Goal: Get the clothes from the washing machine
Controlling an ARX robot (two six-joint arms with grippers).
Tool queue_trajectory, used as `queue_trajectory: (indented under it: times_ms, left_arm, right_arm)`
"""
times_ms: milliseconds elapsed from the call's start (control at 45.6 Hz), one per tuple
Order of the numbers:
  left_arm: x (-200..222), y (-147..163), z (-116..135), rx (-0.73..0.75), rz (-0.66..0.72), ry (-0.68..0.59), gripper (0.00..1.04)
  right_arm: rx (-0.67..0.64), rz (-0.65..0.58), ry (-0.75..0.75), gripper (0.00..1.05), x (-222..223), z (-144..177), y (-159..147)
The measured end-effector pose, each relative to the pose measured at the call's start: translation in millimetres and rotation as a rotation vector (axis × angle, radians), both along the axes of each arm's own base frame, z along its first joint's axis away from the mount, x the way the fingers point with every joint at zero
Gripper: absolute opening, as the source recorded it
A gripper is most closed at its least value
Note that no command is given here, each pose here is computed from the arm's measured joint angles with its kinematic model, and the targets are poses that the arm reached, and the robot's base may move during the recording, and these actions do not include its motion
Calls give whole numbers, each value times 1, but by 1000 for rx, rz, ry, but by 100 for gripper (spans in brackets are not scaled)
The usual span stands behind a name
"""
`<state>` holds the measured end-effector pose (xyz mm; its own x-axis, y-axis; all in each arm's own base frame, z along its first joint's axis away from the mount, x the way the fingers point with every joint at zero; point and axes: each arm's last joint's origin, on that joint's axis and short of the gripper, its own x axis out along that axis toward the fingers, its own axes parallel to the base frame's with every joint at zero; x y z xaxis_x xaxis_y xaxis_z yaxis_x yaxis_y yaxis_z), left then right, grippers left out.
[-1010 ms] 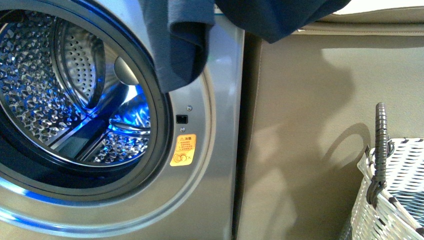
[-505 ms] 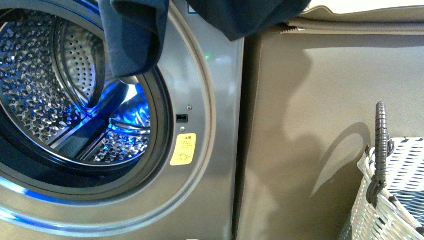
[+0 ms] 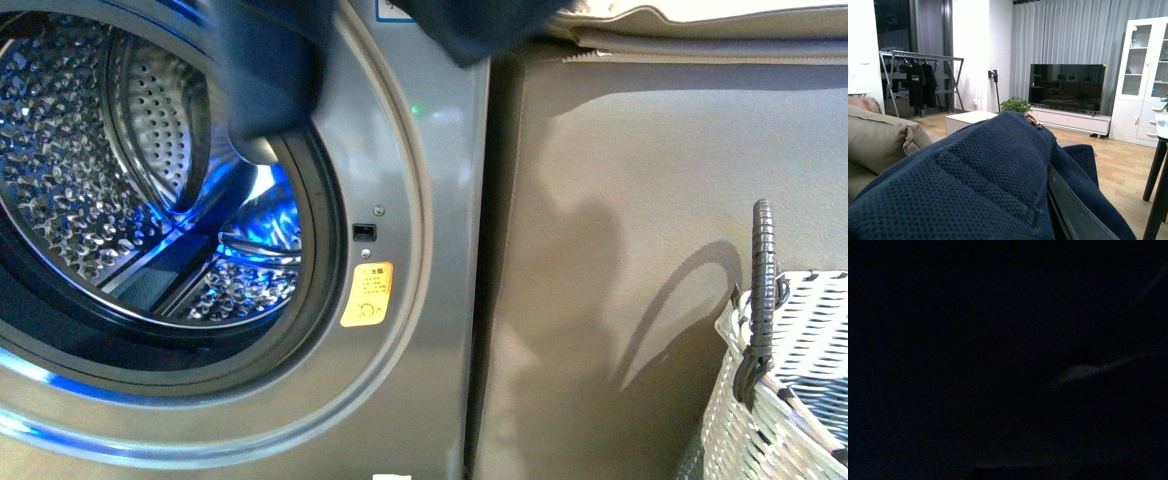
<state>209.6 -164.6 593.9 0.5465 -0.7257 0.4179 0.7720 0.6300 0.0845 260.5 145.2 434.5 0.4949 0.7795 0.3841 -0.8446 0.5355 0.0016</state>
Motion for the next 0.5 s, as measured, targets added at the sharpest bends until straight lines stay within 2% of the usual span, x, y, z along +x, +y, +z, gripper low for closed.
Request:
queue_trajectory:
  times_ms: [307, 373, 505]
  left_arm:
    - [0, 0, 0, -1, 0, 0, 6]
    - [0, 0, 0, 0, 0, 0, 6]
    - [0, 0, 0, 0, 0, 0, 6]
  right_arm:
    - [113, -147, -20, 97, 29, 7, 8]
    - [138, -179, -18, 91, 33, 6, 8]
    - [147, -193, -22, 72, 35, 4, 8]
